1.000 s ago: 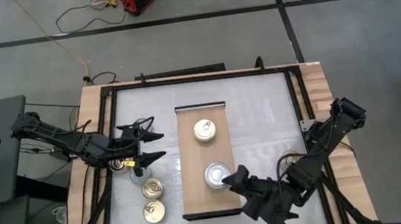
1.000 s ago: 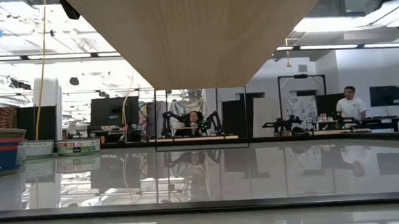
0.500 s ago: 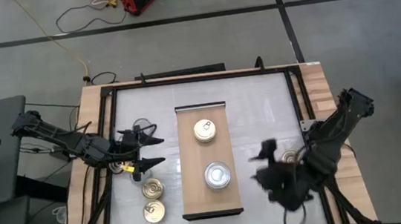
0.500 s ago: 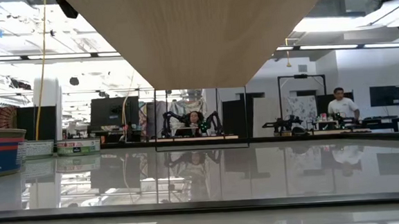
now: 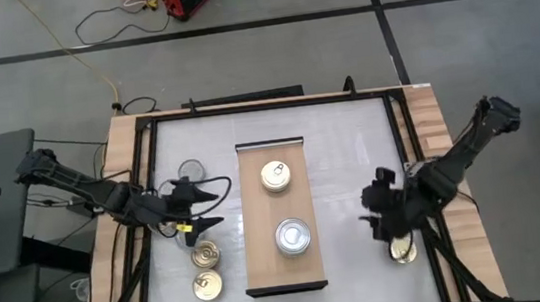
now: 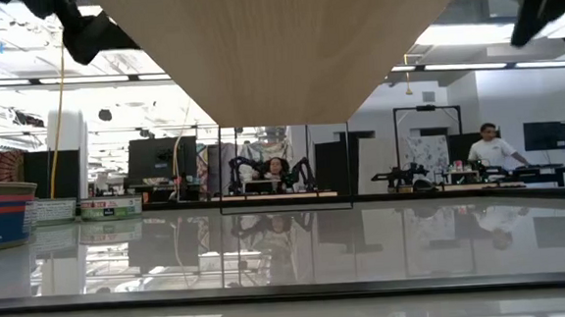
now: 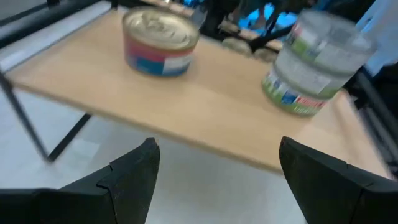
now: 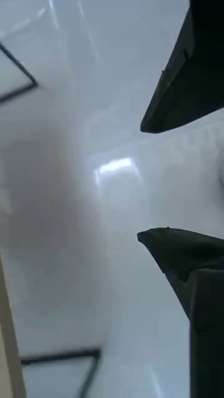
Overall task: Stack canned seafood by type on shelf
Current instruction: Stack the green tuna can on top of the stacked green tuna cans on the shelf
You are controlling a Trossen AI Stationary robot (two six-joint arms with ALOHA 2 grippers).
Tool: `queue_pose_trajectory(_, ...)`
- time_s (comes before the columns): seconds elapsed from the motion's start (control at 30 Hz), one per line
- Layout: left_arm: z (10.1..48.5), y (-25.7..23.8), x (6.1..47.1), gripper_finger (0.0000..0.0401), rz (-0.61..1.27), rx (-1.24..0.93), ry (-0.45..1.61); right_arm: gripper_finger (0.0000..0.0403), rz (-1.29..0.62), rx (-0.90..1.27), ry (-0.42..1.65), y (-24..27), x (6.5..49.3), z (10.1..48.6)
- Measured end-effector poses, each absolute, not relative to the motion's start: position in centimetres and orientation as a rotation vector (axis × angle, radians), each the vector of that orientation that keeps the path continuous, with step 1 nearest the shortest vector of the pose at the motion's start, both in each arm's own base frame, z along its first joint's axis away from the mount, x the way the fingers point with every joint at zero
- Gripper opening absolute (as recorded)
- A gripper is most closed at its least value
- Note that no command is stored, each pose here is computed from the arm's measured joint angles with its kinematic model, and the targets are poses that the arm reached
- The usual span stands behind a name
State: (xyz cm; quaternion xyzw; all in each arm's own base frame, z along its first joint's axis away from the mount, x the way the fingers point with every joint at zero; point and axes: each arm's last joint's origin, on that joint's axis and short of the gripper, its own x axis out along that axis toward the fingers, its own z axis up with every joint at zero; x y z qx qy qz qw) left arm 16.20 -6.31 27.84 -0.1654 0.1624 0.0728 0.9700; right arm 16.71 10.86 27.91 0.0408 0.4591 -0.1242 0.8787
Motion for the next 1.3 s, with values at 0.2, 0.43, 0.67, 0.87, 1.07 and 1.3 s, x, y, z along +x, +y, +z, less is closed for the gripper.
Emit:
queue_pose_trajectory(0.2, 26.4, -5.6, 15.0, 0.0316, 0.259, -0.331, 0.466, 0.029, -0.416, 0.12, 0.932, 7.4, 16.2, 26.4)
queue_pose_trajectory(0.43, 24.4, -3.0, 13.7, 0.0316, 0.548, -0.295, 0.641, 0.029, -0.489, 0.104, 0.952, 5.7, 16.5, 25.4)
queue_pose_trajectory(0.67, 24.1, 1.1, 13.7, 0.0316, 0.733, -0.302, 0.728, 0.029, -0.47, 0.025, 0.831, 4.0, 18.4, 26.0)
queue_pose_trajectory(0.87, 24.2, 4.7, 13.7, 0.0316, 0.699, -0.388, 0.77, 0.029, -0.394, -0.02, 0.752, 3.1, 19.6, 26.9)
queue_pose_trajectory(1.07, 24.0, 8.2, 12.2, 0.0295, 0.775, -0.474, 0.789, 0.029, -0.327, -0.089, 0.693, 3.2, 20.8, 27.3)
queue_pose_trajectory(1.3, 21.7, 11.3, 13.1, 0.0251, 0.798, -0.58, 0.921, 0.029, -0.288, -0.207, 0.618, 2.9, 21.6, 27.5)
